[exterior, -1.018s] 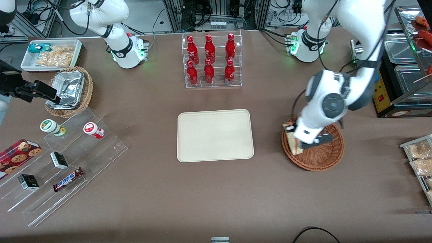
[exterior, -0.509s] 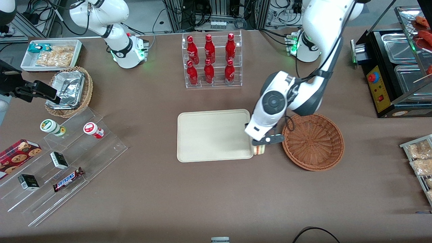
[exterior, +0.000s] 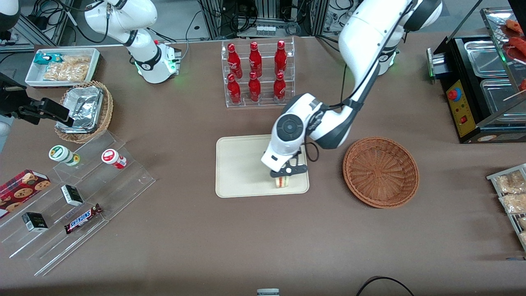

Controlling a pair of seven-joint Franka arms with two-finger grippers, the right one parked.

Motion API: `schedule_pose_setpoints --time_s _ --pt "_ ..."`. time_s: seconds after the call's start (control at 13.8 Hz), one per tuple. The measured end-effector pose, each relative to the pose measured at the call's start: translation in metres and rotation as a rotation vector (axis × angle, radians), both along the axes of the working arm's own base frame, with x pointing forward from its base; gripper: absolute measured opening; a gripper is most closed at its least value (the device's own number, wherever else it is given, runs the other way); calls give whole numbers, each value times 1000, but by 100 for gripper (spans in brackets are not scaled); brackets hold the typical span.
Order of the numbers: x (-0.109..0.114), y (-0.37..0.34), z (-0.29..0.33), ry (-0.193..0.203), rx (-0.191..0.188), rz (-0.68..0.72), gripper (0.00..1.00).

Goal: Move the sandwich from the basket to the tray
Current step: 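Lift the sandwich and carry it over the beige tray, then lower the sandwich onto the tray and open the left gripper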

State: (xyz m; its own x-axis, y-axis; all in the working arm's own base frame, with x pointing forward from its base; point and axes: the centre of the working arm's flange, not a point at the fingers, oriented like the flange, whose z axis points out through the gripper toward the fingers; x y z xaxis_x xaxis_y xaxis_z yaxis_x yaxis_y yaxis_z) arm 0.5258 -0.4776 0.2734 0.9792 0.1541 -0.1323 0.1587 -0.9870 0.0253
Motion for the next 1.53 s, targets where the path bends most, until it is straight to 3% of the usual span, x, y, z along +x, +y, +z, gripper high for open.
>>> schedule_pose_setpoints --time_s 1.02,1.09,1.53 --pt "-25 -68 -39 49 27 1 15" --pt "-26 -69 -38 47 27 0 20" --pt "-17 -71 -3 -11 30 -18 81"
